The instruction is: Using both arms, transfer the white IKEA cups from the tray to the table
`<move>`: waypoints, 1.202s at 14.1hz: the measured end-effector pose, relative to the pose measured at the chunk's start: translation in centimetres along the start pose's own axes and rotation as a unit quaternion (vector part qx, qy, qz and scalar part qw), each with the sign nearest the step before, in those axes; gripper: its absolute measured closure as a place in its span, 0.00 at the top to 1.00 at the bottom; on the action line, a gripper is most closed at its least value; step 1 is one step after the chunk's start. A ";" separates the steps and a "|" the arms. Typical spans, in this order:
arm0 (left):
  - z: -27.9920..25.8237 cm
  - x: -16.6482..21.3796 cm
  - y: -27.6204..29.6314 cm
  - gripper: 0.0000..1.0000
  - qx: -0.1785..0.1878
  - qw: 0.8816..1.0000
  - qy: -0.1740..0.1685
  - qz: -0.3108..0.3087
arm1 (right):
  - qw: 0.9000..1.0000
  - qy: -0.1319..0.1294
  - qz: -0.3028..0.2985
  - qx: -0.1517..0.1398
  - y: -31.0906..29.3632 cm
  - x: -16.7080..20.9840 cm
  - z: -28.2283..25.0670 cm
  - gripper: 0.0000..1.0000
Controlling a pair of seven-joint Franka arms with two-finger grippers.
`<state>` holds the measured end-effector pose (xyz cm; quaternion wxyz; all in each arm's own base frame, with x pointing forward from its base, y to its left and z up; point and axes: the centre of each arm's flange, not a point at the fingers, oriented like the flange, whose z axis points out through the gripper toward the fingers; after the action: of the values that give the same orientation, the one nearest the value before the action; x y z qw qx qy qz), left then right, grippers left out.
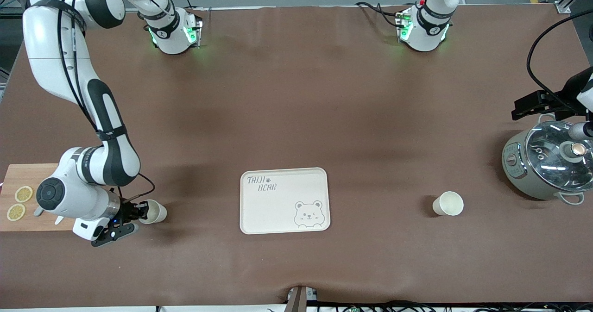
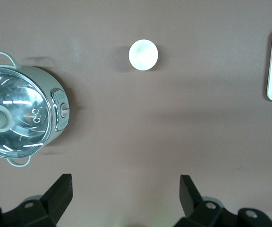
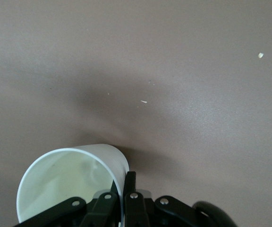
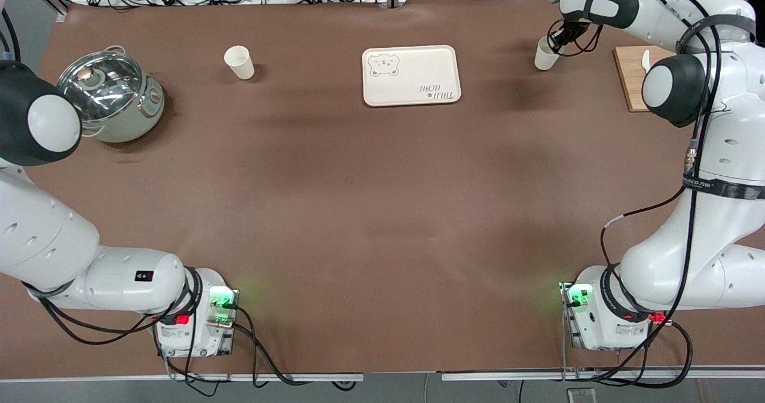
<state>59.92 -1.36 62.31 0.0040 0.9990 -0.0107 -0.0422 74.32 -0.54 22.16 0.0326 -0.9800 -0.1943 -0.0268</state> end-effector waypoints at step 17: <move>0.1 0.0 0.2 1.00 0.000 1.000 -0.001 0.002 | 0.996 -0.049 0.025 0.063 1.5 -0.7 -14.8 1.00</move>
<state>59.91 -1.61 62.25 0.0040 0.9990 -0.0127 -0.0428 73.67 -3.25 36.81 0.0851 -0.9807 -0.1726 0.0348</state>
